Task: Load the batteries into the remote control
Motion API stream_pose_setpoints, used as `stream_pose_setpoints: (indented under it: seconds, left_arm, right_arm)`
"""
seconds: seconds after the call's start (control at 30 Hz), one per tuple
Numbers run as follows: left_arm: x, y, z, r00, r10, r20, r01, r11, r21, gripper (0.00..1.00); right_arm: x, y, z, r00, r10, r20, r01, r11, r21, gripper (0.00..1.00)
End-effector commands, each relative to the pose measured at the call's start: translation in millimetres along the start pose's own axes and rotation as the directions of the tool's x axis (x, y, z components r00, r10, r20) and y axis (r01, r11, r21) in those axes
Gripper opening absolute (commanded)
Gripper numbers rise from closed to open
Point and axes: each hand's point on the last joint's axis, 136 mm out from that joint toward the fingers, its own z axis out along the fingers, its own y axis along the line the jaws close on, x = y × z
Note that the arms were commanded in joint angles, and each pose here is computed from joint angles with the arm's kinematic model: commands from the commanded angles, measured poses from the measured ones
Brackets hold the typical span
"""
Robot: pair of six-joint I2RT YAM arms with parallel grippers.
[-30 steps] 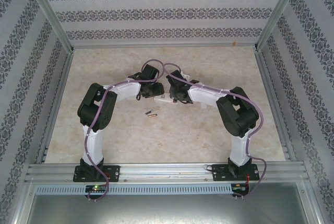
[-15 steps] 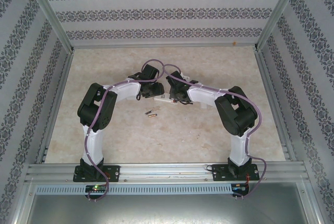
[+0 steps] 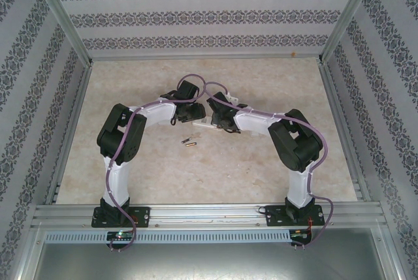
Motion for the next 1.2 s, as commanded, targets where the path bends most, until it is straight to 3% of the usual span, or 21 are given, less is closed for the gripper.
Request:
stream_pose_setpoints:
  seconds: [0.0, 0.57, 0.67, 0.93, 1.17]
  left_arm:
    - [23, 19, 11, 0.996, -0.027, -0.082, 0.023, 0.998, -0.057, 0.52]
    - [26, 21, 9, 0.996, -0.037, -0.078, 0.033, 0.998, -0.052, 0.53]
    - [27, 20, 9, 0.996, -0.036, -0.081, 0.032, 0.998, -0.045, 0.52]
    - [19, 18, -2, 0.999, -0.017, -0.051, 0.015, 0.999, -0.044, 0.6]
    - [14, 14, -16, 1.0, -0.009, -0.024, 0.008, 0.999, -0.04, 0.61]
  right_arm:
    - [72, -29, 18, 0.974, -0.036, -0.222, 0.055, 0.995, 0.08, 0.1]
    - [119, -31, 17, 0.93, -0.03, -0.366, 0.053, 0.997, 0.054, 0.1]
    - [105, -20, 13, 0.936, -0.055, -0.346, 0.065, 0.998, 0.017, 0.11]
    - [21, 25, -35, 0.971, -0.166, -0.17, 0.146, 0.981, -0.125, 0.24]
    - [-15, 3, -71, 0.977, -0.193, -0.088, 0.186, 0.979, -0.087, 0.31]
